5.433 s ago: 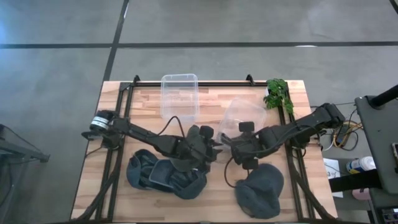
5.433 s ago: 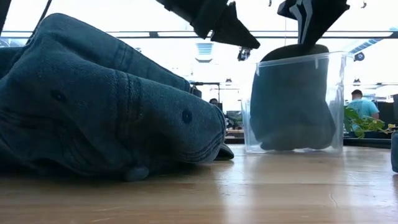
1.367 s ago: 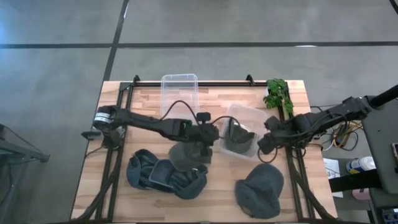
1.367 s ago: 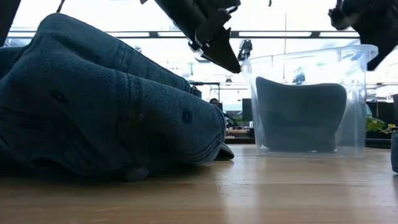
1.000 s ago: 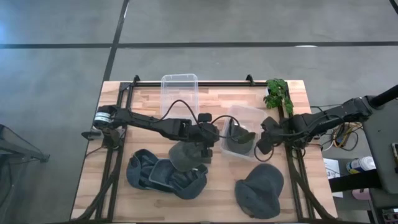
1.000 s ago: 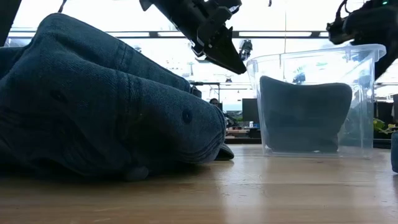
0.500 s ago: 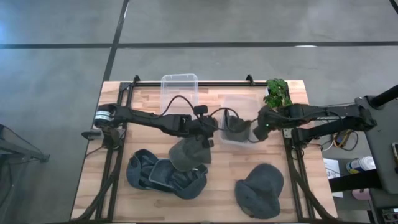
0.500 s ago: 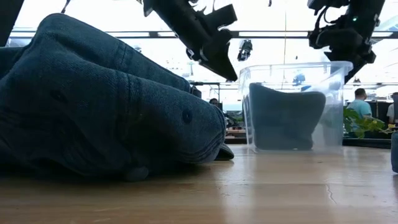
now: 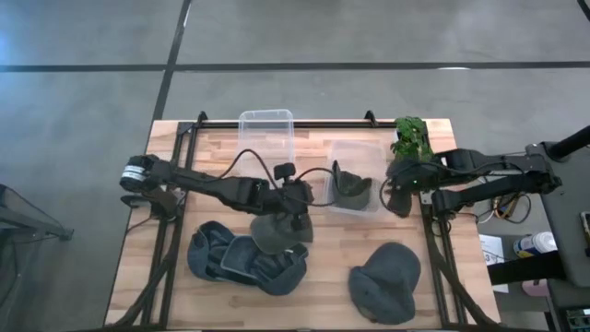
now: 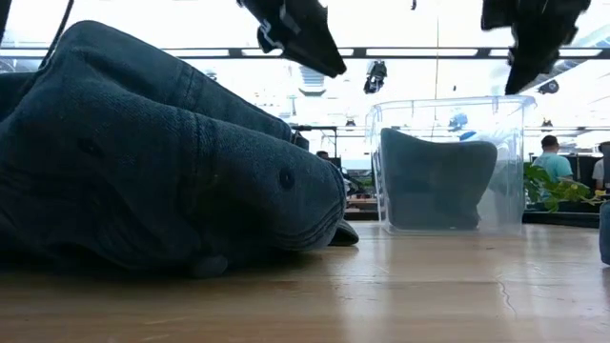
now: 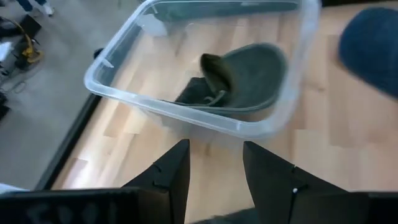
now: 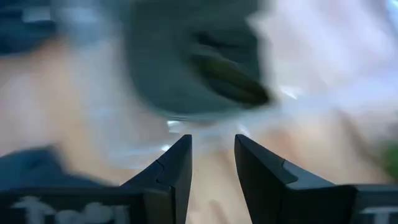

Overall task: Pick & Place hat
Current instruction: Adjust the right bin

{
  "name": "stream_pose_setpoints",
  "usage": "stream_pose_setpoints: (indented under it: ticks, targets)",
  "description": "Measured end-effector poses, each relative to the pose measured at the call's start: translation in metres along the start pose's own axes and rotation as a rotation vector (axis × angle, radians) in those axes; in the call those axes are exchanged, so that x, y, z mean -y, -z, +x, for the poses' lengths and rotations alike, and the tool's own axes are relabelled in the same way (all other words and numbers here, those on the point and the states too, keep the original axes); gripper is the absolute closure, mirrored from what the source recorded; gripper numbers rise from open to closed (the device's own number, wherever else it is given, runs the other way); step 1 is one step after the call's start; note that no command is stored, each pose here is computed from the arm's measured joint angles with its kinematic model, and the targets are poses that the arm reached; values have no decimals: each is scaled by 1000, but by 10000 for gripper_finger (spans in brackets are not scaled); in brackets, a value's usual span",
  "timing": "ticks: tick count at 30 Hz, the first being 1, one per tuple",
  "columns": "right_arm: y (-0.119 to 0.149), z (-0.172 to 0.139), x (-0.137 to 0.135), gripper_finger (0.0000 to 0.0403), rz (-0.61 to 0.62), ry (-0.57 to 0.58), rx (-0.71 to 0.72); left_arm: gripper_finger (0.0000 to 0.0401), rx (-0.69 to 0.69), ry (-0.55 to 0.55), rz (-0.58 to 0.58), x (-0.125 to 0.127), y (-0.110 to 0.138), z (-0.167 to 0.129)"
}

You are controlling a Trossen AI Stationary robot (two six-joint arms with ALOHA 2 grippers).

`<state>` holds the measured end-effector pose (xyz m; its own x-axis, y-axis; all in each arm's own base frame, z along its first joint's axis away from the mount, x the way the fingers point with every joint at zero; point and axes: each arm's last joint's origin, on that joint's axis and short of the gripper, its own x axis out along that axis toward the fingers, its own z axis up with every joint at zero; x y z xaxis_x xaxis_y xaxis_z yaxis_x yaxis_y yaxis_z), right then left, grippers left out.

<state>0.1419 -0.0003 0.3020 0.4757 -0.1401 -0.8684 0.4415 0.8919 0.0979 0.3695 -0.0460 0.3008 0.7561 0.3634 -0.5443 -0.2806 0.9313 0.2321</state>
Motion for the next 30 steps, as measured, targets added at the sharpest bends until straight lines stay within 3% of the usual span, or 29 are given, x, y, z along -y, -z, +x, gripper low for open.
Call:
stream_pose_setpoints:
  ticks: [3, 7, 19, 25, 30]
  targets:
    - [-10, 0, -16, 287, -84, -145, 24, 259, -23, 21, -6, 9, 4, -6]
    - [-19, 9, -36, 287, -181, -189, 21, 259, -59, 6, 4, 18, 10, -12]
    - [-36, 64, -71, 287, -363, -114, -168, 259, -143, -29, -47, 24, 21, -18]
    - [-39, 80, -76, 287, -403, -82, -197, 259, -160, -28, -55, 26, 23, -20]
    - [-41, 85, -73, 312, -549, 8, -172, 259, -160, -28, -62, 26, 24, -20]
